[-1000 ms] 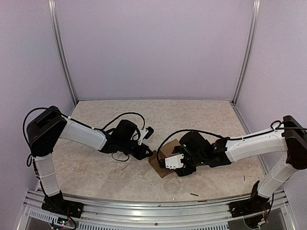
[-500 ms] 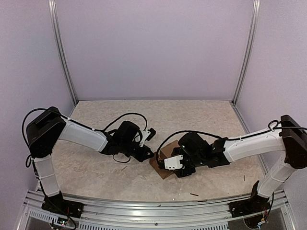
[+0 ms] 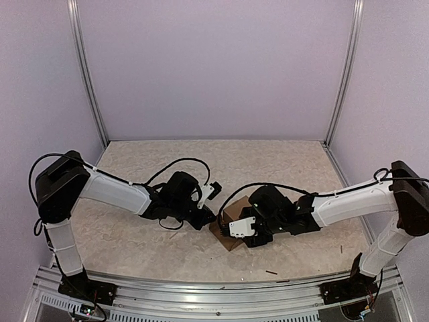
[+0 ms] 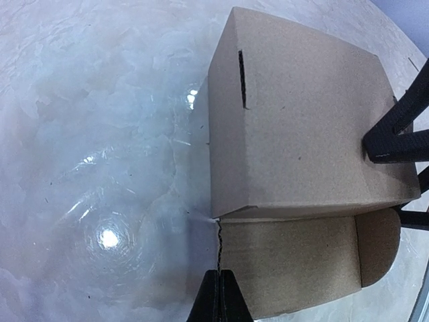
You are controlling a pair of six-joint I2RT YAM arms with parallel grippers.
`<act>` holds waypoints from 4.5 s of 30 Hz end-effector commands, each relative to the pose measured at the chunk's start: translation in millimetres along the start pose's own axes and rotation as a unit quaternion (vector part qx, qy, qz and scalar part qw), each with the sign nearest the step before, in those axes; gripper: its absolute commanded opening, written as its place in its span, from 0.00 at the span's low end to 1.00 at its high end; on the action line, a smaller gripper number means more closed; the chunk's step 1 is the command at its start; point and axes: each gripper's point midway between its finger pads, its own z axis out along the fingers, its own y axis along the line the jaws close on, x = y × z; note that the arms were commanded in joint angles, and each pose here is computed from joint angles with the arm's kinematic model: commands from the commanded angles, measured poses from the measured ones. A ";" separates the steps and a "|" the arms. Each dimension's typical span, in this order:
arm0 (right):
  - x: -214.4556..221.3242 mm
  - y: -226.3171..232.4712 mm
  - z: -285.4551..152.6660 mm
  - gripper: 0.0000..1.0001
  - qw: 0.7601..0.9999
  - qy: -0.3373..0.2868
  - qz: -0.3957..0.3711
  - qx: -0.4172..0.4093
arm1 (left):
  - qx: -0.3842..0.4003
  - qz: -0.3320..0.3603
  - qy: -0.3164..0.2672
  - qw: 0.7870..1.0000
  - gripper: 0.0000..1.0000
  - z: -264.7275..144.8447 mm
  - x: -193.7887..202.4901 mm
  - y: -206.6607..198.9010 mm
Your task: Fold the paper box
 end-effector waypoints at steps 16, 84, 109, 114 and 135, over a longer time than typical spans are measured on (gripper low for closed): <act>4.0 23.0 1.6 0.72 0.999 -0.010 -0.006 -0.052 | 0.000 0.065 -0.010 0.998 0.00 -6.6 -11.3 -17.0; 3.4 5.9 8.9 0.72 0.999 -0.003 0.022 -0.026 | -0.052 0.057 0.071 0.994 0.00 6.2 -24.1 -9.9; 8.0 17.4 11.8 0.64 0.999 0.004 0.013 -0.050 | -0.046 0.068 0.096 0.992 0.00 10.9 -28.0 -12.8; 9.4 19.7 12.8 0.64 0.999 0.005 0.011 -0.053 | -0.041 0.064 0.112 0.991 0.00 15.9 -25.6 -13.1; 10.8 25.0 12.9 0.64 0.998 0.002 0.005 -0.062 | -0.055 -0.006 0.114 0.992 0.00 7.5 -33.4 16.1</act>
